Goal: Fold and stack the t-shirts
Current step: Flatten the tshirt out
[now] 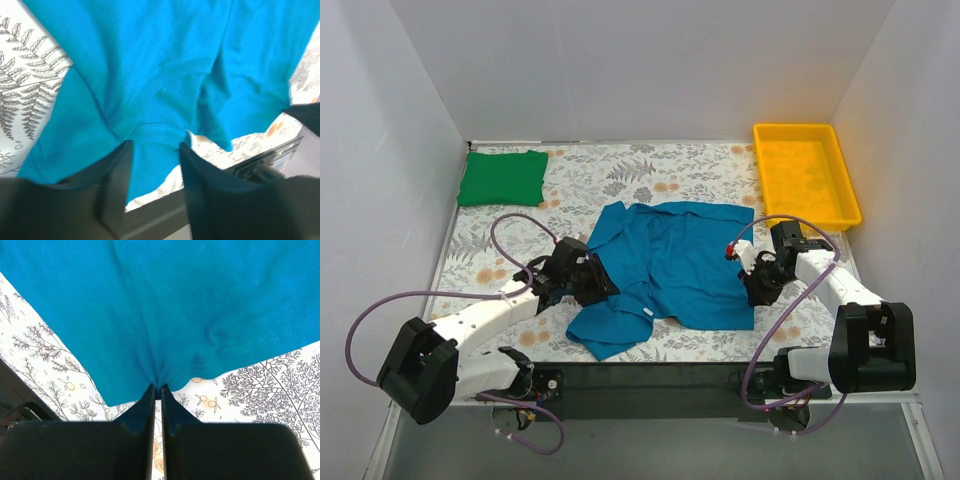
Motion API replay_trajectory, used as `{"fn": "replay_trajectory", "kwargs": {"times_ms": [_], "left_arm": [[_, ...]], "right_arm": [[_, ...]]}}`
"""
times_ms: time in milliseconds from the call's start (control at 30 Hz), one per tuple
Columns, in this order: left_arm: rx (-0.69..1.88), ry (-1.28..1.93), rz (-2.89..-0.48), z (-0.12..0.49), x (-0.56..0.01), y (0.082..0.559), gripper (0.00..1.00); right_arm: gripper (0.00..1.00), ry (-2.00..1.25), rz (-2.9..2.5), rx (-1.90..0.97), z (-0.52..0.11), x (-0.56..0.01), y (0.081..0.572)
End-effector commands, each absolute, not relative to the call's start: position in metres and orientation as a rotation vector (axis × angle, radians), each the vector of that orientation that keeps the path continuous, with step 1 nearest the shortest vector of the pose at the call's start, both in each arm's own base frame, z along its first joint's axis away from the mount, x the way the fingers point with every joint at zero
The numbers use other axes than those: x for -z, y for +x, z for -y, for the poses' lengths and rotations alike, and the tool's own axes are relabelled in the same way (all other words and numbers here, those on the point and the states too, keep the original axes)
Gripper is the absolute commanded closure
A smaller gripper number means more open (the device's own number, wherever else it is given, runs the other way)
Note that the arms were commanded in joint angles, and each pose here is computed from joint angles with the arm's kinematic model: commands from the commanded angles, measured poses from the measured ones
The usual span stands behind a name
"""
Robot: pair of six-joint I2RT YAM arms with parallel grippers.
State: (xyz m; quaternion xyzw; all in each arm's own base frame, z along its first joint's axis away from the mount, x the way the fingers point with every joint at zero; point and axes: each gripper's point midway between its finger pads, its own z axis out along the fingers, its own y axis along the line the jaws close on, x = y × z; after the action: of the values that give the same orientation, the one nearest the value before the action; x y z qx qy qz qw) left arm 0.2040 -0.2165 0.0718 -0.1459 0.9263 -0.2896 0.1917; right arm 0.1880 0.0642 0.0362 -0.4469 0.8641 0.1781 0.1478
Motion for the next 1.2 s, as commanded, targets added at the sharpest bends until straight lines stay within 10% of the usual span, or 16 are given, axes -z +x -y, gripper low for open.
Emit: {"fn": "replay_trajectory", "kwargs": {"times_ms": [0, 867, 1167], "left_arm": [[0.788, -0.398, -2.703, 0.212, -0.055, 0.184, 0.56], [0.735, -0.457, -2.654, 0.215, -0.039, 0.208, 0.66], [0.845, -0.356, -2.626, 0.222, -0.068, 0.199, 0.55]], "right_arm": [[0.92, -1.275, -2.48, -0.497, -0.064, -0.041, 0.191], [0.94, -1.269, -2.476, -0.509, -0.064, -0.034, 0.186], [0.94, -1.265, -2.471, -0.512, -0.065, -0.033, 0.187]]}}
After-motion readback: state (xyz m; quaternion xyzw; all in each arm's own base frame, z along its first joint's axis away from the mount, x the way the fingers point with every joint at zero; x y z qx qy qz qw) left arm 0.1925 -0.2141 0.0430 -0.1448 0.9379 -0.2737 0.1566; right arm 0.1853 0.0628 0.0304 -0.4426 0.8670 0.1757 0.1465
